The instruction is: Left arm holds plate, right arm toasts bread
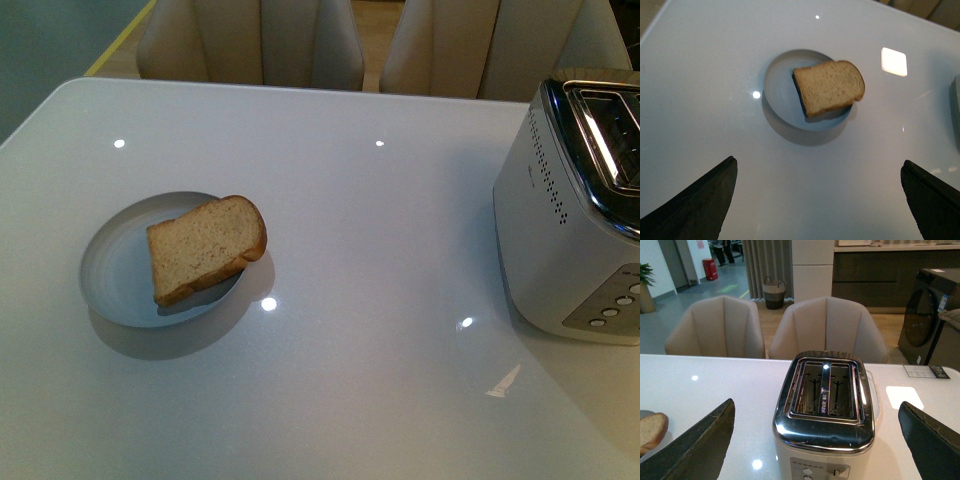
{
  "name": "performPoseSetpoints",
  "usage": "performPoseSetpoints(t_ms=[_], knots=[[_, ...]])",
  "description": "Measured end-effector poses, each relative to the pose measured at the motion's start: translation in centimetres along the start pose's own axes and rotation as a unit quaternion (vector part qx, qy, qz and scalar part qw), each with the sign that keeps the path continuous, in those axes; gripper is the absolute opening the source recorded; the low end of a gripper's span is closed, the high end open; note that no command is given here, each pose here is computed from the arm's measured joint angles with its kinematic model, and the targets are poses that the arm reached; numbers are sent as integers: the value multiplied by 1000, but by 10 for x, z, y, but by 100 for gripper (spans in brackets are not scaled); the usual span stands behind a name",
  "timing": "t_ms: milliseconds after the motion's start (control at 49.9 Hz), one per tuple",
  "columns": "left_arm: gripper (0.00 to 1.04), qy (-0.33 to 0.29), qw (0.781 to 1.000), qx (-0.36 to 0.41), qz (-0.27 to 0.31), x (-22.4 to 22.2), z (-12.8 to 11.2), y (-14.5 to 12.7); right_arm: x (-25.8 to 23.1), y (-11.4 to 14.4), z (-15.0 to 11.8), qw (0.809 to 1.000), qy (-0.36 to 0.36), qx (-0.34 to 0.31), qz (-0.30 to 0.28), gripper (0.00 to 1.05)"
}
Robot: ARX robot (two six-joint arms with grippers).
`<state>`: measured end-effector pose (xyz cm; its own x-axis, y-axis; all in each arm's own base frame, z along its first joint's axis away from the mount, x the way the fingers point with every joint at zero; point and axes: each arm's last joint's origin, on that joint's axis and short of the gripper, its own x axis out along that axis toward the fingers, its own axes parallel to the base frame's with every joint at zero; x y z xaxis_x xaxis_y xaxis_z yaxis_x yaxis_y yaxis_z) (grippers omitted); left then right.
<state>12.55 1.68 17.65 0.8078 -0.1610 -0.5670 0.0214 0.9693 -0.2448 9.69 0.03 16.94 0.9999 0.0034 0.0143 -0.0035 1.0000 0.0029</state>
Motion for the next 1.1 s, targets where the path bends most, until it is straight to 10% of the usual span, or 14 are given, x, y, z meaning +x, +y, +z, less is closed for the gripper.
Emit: performPoseSetpoints(t_ms=[401,1102], knots=[[97,-5,999,-34,31,132,51,46,0,0,0,1000,0,0,0,96],[97,144,980,-45,133,272,-5,62,0,0,0,1000,0,0,0,96]])
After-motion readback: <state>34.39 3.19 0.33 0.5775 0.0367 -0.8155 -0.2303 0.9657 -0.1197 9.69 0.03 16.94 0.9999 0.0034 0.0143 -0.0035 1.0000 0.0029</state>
